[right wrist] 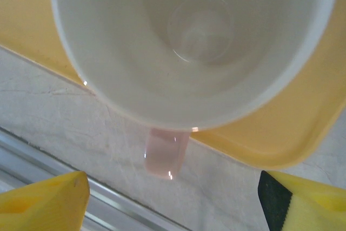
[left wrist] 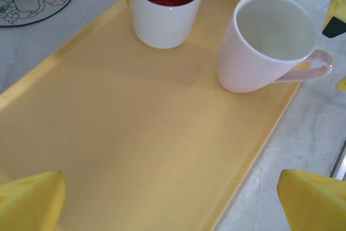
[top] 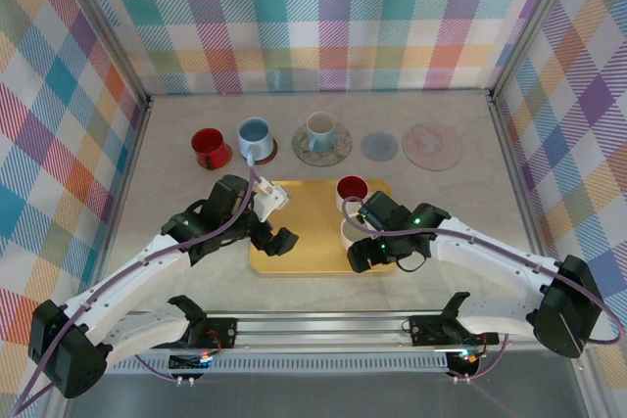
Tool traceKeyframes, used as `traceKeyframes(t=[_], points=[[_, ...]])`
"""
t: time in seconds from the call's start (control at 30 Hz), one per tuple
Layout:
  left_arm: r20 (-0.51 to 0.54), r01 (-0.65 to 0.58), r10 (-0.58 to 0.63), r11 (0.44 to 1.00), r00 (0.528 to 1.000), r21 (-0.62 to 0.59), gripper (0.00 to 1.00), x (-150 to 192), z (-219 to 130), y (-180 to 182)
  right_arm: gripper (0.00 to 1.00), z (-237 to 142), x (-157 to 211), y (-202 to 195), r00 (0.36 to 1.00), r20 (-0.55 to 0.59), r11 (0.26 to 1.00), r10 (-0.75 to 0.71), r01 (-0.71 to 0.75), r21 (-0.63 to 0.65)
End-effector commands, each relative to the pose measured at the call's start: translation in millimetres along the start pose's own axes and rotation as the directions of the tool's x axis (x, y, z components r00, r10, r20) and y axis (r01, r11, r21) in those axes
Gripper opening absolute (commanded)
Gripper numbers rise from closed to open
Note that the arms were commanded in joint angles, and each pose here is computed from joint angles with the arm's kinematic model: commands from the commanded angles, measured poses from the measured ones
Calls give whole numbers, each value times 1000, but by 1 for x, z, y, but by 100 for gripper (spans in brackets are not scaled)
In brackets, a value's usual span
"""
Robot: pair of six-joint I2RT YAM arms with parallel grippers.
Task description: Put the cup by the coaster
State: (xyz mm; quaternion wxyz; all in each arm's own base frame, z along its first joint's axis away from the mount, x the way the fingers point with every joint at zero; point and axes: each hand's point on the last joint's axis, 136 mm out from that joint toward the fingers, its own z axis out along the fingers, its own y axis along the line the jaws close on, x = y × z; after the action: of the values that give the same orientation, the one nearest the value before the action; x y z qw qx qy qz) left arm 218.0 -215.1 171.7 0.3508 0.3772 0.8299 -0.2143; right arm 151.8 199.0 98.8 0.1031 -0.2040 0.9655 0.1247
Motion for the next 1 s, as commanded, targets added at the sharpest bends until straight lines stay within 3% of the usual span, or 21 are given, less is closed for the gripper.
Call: traceKeyframes(t=[0.0,0.97], points=[[29,-15,15,1000,999,-3,100,-3,0,-1,79,9,-10,2,999,33,1000,20,-20,4],[0,-32,32,999,999,-24,100,5,4,3,44,44,-12,-6,1000,-16,997,16,-15,74]])
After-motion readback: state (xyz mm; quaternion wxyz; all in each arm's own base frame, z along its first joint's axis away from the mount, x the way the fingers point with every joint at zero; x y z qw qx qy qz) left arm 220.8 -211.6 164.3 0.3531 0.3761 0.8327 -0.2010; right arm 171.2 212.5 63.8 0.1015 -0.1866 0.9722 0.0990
